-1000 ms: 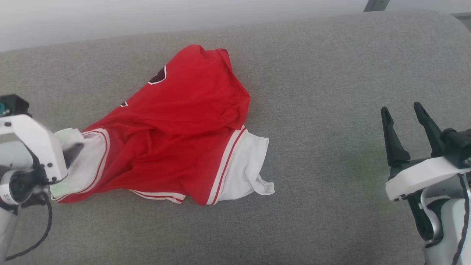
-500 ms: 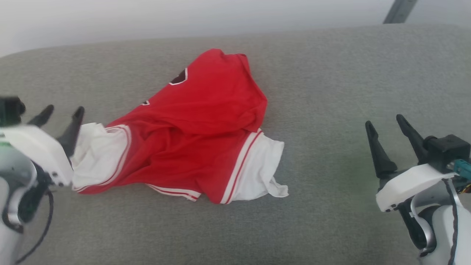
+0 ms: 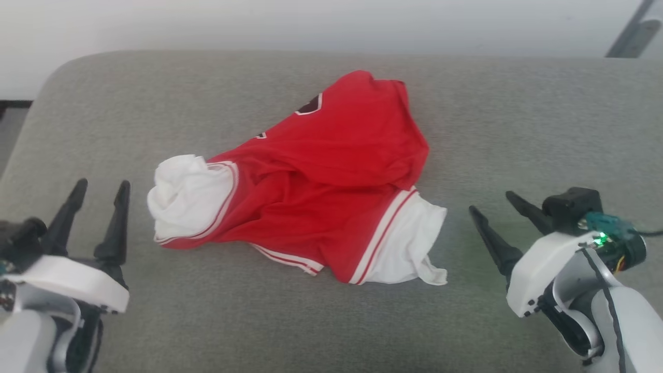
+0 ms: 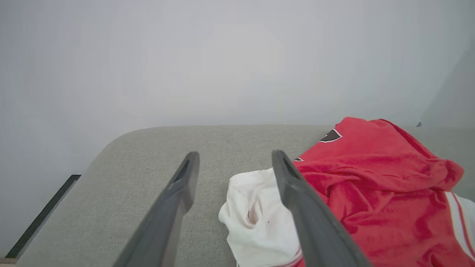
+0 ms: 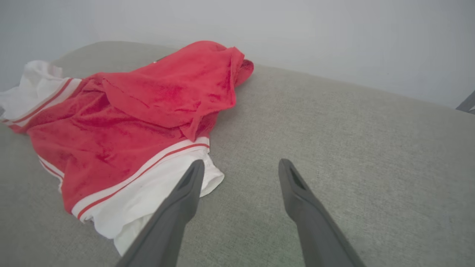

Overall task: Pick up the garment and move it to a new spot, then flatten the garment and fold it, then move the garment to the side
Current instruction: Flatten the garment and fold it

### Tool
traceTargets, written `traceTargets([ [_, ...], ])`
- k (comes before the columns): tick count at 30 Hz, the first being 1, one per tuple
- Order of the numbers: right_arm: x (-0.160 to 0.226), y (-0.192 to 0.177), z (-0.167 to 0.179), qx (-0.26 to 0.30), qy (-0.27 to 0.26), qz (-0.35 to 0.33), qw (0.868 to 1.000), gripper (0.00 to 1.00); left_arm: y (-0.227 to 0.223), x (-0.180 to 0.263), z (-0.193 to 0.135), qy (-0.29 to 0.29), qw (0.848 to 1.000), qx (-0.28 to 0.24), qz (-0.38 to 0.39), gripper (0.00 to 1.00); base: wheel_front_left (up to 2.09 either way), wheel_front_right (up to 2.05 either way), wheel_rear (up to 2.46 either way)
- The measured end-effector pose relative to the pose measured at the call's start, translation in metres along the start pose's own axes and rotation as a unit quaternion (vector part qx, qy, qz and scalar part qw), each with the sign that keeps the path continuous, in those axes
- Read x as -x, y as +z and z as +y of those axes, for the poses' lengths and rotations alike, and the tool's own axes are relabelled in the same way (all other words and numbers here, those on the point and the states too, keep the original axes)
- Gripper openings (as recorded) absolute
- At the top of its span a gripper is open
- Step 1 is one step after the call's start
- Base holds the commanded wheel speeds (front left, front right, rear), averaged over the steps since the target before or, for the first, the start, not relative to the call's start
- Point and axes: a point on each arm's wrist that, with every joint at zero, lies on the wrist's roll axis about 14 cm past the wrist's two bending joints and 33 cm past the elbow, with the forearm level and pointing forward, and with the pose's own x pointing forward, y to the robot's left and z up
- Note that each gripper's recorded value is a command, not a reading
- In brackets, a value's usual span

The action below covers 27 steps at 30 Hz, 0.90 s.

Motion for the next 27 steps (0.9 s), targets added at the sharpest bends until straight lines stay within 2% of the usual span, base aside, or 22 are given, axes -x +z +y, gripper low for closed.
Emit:
traceTargets([
  [5, -0.018, -0.012, 0.022, 0.005, 0.05, 0.066, 0.997, 1.0, -0.013, 0.02, 0.014, 0.036, 0.999, 0.019, 0.0, 1.0, 0.0, 0.0, 0.0],
  [9, -0.03, -0.025, 0.041, 0.02, 0.09, 0.126, 0.988, 1.0, -0.013, 0.03, 0.022, 0.061, 0.998, 0.032, -0.011, 1.0, 0.0, 0.0, 0.0],
  [16, -0.044, -0.058, 0.063, 0.071, 0.141, 0.242, 0.957, 1.0, -0.018, 0.053, 0.037, 0.109, 0.992, 0.051, -0.024, 1.0, 0.0, 0.0, 0.0],
  [20, -0.054, -0.074, 0.069, 0.106, 0.157, 0.285, 0.94, 1.0, -0.022, 0.063, 0.042, 0.136, 0.988, 0.063, -0.027, 1.0, 0.0, 0.0, 0.0],
  [26, -0.067, -0.088, 0.082, 0.14, 0.179, 0.316, 0.921, 0.99, -0.028, 0.072, 0.048, 0.16, 0.985, 0.066, -0.022, 1.0, 0.0, 0.0, 0.0],
  [27, -0.068, -0.089, 0.083, 0.144, 0.182, 0.318, 0.919, 0.0, -0.029, 0.072, 0.046, 0.159, 0.985, 0.066, -0.022, 1.0, 0.0, 0.0, 0.0],
])
